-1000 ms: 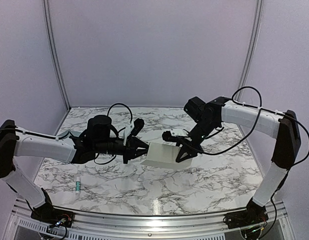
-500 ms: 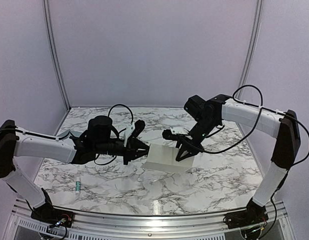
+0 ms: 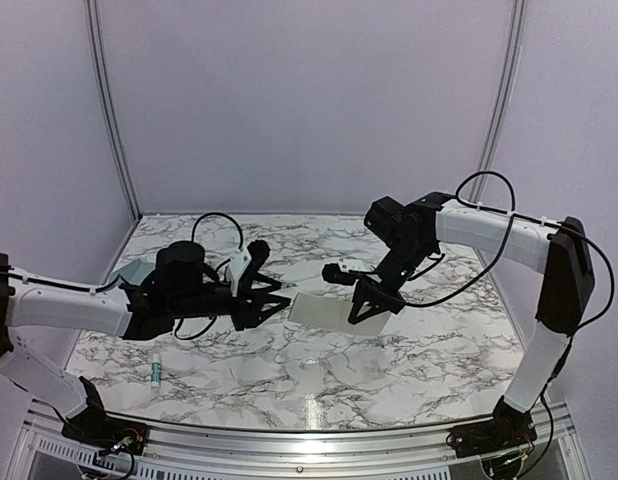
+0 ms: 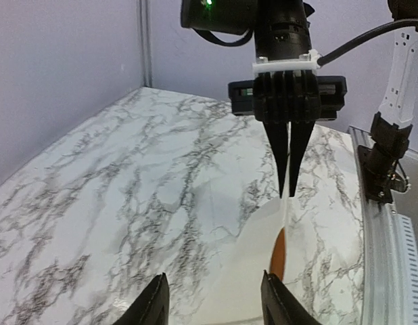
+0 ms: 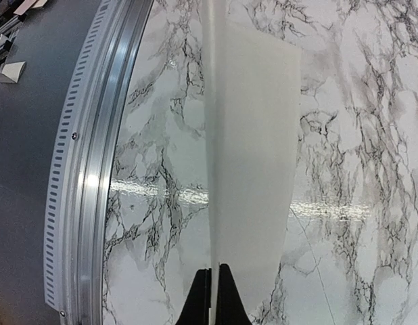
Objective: Place the letter into the envelope and seal it
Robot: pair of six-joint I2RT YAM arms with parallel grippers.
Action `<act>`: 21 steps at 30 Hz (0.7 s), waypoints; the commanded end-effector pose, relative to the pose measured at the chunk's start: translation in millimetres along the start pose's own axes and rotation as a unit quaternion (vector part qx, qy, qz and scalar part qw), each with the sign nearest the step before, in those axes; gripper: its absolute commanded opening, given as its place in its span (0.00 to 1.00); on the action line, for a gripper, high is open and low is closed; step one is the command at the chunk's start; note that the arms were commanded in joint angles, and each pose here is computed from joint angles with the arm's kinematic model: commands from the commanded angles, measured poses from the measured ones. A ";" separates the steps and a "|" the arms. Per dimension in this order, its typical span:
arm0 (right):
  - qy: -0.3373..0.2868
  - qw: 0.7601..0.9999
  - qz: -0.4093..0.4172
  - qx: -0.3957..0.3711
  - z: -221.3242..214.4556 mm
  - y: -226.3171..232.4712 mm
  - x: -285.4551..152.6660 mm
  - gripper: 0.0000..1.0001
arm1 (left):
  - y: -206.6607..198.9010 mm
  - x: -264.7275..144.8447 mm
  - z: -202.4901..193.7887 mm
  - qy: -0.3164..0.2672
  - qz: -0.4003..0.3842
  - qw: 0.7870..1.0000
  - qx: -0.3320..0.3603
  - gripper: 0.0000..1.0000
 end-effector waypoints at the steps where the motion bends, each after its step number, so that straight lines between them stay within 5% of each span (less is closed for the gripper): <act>1: -0.026 1.000 0.009 0.006 5.3 0.3 -6.7 0.00 | 12.3 -55.2 26.7 -0.135 0.119 0.984 -0.005 0.56; 5: -0.059 0.998 -0.014 0.021 11.0 -15.9 -14.2 0.00 | 15.5 -69.1 16.2 -0.142 0.150 0.978 -0.027 0.57; 12: -0.150 0.983 -0.097 0.050 31.5 -50.7 -53.7 0.00 | 5.6 -37.2 10.6 -0.140 0.108 0.977 -0.123 0.52; 21: -0.211 0.972 -0.091 0.056 46.1 -46.2 -61.8 0.00 | 23.4 -18.0 36.3 -0.266 0.113 0.923 -0.256 0.67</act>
Point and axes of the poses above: each gripper's point midway between its finger pads, its own x axis out along the fingers, its own y axis along the line the jaws close on, z = x × y, the point moved 5 cm from there along -x, back along the fingers, and after that the axes turned 4 degrees about x, right-handed, at the moved point
